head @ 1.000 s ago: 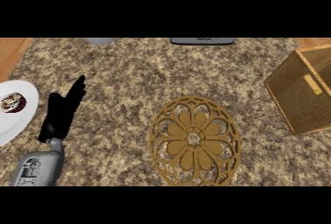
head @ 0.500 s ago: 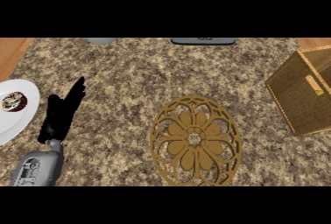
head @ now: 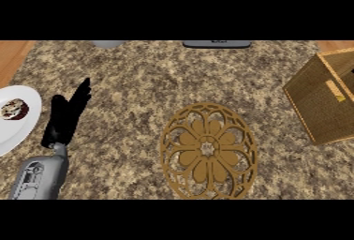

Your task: Pick the lemon from the placemat and place it in the basket

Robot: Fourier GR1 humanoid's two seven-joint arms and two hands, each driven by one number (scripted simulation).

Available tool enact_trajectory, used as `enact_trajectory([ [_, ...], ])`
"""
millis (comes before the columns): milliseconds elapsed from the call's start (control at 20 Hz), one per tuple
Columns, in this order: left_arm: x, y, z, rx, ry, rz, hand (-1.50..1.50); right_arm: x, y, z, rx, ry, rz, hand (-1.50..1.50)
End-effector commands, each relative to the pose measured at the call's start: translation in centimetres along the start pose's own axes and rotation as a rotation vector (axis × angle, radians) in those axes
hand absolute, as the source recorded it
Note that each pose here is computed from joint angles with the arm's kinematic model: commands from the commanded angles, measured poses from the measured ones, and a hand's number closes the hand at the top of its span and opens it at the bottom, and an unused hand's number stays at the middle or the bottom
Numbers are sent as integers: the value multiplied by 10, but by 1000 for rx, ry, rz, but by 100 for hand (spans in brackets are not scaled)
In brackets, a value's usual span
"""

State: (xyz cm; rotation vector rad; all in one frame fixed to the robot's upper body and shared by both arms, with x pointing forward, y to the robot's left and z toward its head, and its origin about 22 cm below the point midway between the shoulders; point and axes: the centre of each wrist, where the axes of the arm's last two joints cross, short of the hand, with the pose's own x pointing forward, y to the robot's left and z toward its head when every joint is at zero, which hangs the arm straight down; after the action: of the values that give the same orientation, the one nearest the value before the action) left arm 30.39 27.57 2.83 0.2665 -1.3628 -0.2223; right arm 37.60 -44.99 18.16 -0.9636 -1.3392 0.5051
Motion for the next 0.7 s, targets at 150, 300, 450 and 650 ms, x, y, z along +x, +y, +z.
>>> enact_trajectory([
  [150,-13,-7,4,-5,0,9,0,-6,-17,2,-220,-20,-177,-150],
  [300,-11,-11,10,-17,-4,3,0,-21,-58,8,-356,26,-236,-150],
  [450,6,14,3,-17,-14,15,0,-49,-71,20,-375,111,-270,-150],
  [650,-21,12,17,13,17,4,0,-113,-100,61,-428,169,-315,-150],
])
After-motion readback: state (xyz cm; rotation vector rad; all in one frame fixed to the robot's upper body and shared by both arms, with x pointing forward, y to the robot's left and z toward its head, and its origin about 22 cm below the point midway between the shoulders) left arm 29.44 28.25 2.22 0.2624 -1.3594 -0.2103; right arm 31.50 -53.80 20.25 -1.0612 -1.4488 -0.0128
